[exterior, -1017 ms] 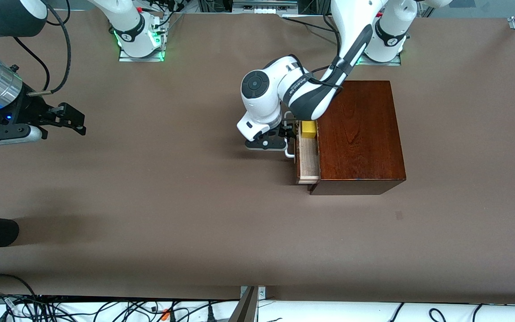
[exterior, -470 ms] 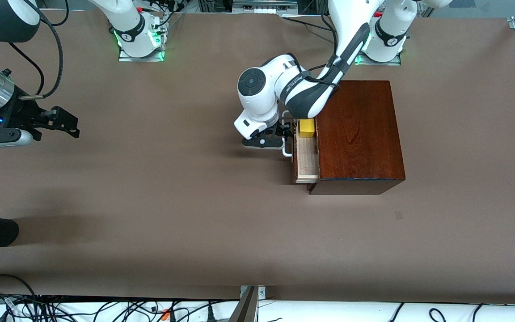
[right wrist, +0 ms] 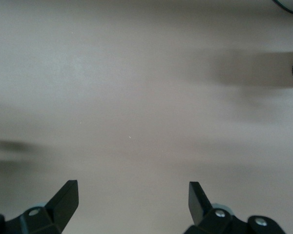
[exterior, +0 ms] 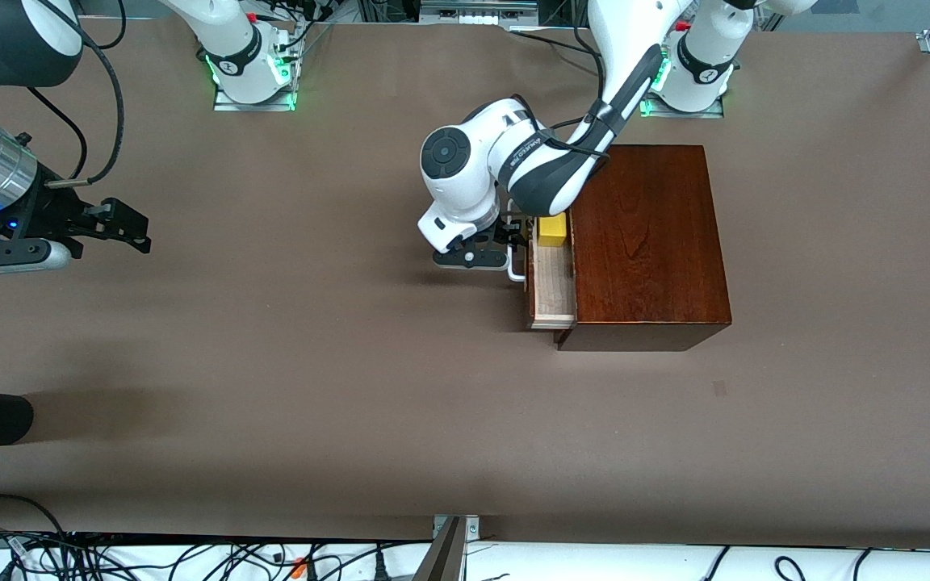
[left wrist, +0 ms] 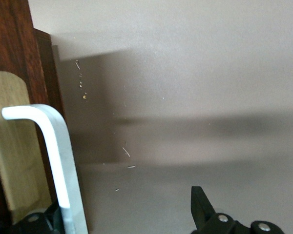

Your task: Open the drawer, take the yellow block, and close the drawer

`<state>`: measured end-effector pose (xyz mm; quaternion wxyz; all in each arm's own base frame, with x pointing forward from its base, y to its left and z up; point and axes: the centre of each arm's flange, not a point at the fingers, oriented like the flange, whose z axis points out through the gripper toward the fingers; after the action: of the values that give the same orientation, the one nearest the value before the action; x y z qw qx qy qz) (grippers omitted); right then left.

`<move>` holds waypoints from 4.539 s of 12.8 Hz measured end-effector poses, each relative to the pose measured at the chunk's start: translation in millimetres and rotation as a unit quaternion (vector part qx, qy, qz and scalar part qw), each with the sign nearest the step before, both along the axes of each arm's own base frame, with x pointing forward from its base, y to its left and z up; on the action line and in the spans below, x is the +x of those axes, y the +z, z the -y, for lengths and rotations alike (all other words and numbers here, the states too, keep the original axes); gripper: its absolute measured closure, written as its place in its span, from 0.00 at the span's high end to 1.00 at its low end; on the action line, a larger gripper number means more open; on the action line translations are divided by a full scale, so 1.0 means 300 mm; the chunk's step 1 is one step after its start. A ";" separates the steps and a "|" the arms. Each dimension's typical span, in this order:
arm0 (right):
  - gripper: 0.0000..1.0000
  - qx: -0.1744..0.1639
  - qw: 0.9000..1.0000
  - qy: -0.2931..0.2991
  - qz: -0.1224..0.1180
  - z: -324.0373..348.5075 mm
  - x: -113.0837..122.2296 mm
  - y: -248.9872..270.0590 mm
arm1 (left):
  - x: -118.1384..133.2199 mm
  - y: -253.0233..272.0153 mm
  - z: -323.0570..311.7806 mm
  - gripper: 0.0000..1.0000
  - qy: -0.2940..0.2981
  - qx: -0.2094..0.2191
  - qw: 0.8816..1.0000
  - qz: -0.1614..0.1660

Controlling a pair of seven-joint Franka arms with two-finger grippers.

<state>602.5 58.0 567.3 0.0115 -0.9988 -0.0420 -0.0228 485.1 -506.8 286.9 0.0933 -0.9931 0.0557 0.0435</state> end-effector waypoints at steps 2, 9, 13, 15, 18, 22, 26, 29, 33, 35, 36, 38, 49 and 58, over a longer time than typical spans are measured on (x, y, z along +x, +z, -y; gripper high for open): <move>1.00 0.000 1.000 0.001 0.000 -0.004 0.000 0.000 | -0.045 0.045 0.053 1.00 -0.014 0.000 1.000 -0.005; 1.00 0.001 1.000 0.014 0.000 -0.057 -0.005 -0.002 | 0.026 0.363 0.015 1.00 -0.006 -0.015 1.000 0.007; 1.00 0.000 0.999 0.030 -0.013 -0.124 0.005 -0.055 | 0.179 0.697 -0.278 1.00 0.054 -0.025 0.998 0.021; 1.00 -0.001 0.998 0.055 -0.020 -0.229 -0.005 -0.082 | 0.274 0.761 -0.478 1.00 0.049 -0.027 0.998 0.005; 1.00 -0.009 0.992 0.118 -0.049 -0.450 -0.043 -0.180 | 0.362 0.819 -0.710 1.00 0.021 -0.031 0.999 -0.014; 1.00 -0.015 0.967 0.251 -0.047 -0.931 -0.239 -0.234 | 0.420 0.895 -0.932 1.00 -0.002 -0.040 0.999 -0.015; 1.00 -0.025 0.920 0.391 0.020 -1.421 -0.481 -0.348 | 0.397 1.064 -1.181 1.00 0.041 -0.076 0.996 0.010; 1.00 -0.039 0.871 0.489 0.042 -1.657 -0.506 -0.474 | 0.341 1.167 -1.386 1.00 0.053 -0.090 0.993 0.057; 1.00 -0.043 0.830 0.552 0.065 -1.831 -0.482 -0.583 | 0.264 1.209 -1.422 1.00 0.021 -0.090 0.994 0.066; 1.00 -0.050 0.813 0.575 0.075 -1.888 -0.514 -0.619 | 0.262 1.188 -1.426 1.00 0.021 -0.089 0.994 0.058; 1.00 -0.058 0.805 0.585 0.080 -1.914 -0.540 -0.638 | 0.262 1.178 -1.426 1.00 0.021 -0.088 0.994 0.054; 1.00 -0.069 0.792 0.600 0.090 -1.956 -0.581 -0.679 | 0.260 1.171 -1.416 1.00 0.019 -0.088 0.995 0.051; 1.00 -0.084 0.774 0.620 0.099 -2.006 -0.606 -0.855 | 0.236 1.180 -1.409 1.00 0.019 -0.086 0.995 0.039; 0.56 -0.087 0.775 0.618 0.102 -2.005 -0.595 -0.851 | 0.238 1.166 -1.428 1.00 0.027 -0.084 0.996 0.030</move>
<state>423.9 659.6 312.0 -0.0685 -0.7463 -0.6531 -0.1086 556.6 -78.3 636.6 0.0103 -0.9995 0.0295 0.0109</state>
